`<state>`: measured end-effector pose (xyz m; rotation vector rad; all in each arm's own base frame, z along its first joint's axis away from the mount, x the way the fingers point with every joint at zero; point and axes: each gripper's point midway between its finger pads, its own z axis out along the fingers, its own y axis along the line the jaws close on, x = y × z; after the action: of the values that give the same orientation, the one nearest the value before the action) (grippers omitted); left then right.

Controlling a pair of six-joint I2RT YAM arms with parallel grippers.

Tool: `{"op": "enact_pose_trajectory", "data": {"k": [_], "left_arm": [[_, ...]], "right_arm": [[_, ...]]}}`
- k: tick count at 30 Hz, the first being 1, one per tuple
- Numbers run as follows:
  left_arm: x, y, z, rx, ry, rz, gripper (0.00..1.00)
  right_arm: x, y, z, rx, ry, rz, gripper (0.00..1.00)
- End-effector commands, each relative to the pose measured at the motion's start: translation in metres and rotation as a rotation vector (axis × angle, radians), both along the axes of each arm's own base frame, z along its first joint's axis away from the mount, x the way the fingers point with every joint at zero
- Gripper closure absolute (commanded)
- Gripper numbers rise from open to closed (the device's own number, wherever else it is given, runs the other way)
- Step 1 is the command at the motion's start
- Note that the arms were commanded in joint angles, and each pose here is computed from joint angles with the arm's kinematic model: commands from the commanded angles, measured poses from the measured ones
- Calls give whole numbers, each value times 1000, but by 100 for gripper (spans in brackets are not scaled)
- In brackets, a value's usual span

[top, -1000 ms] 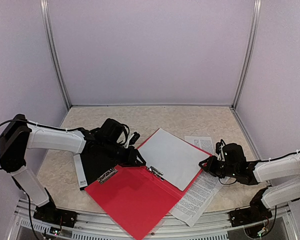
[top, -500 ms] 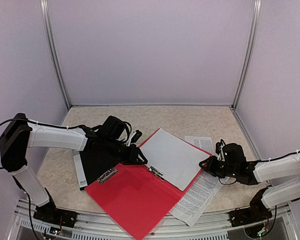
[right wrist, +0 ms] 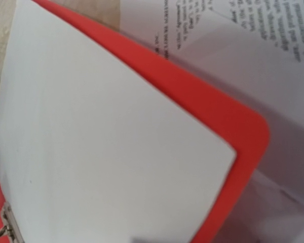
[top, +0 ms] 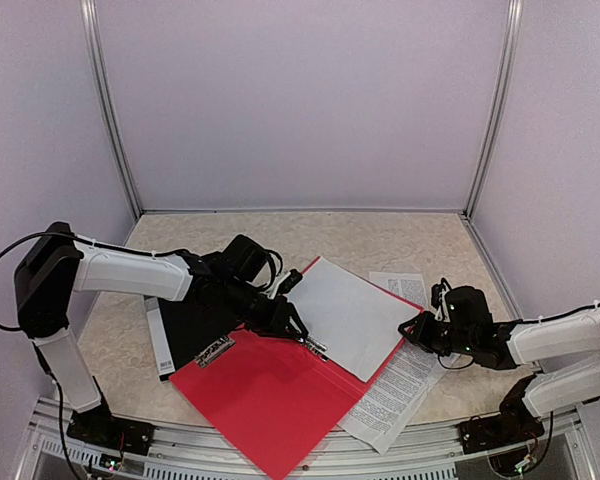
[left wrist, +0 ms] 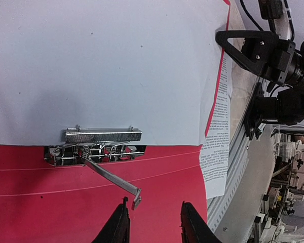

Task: Put the files into the folder
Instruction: Hold the folder at the center of the board.

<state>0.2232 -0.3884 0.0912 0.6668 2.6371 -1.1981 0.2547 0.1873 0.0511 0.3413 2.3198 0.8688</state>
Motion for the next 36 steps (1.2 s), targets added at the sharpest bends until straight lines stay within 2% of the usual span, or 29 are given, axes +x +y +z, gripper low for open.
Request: {"op": "enact_pose_trajectory", "data": {"k": [1, 11, 20, 36], "left_arm": [[-4, 1, -6, 17, 22, -29, 67], [-3, 3, -10, 13, 41, -51, 67], [0, 2, -13, -6, 73, -76, 75], [1, -5, -13, -21, 96, -103, 81]], "right_arm": [[5, -2, 6, -14, -13, -7, 81], [5, -2, 5, -16, -10, -7, 82], [5, -1, 7, -15, -13, -3, 82], [6, -1, 8, -13, -15, -4, 85]]}}
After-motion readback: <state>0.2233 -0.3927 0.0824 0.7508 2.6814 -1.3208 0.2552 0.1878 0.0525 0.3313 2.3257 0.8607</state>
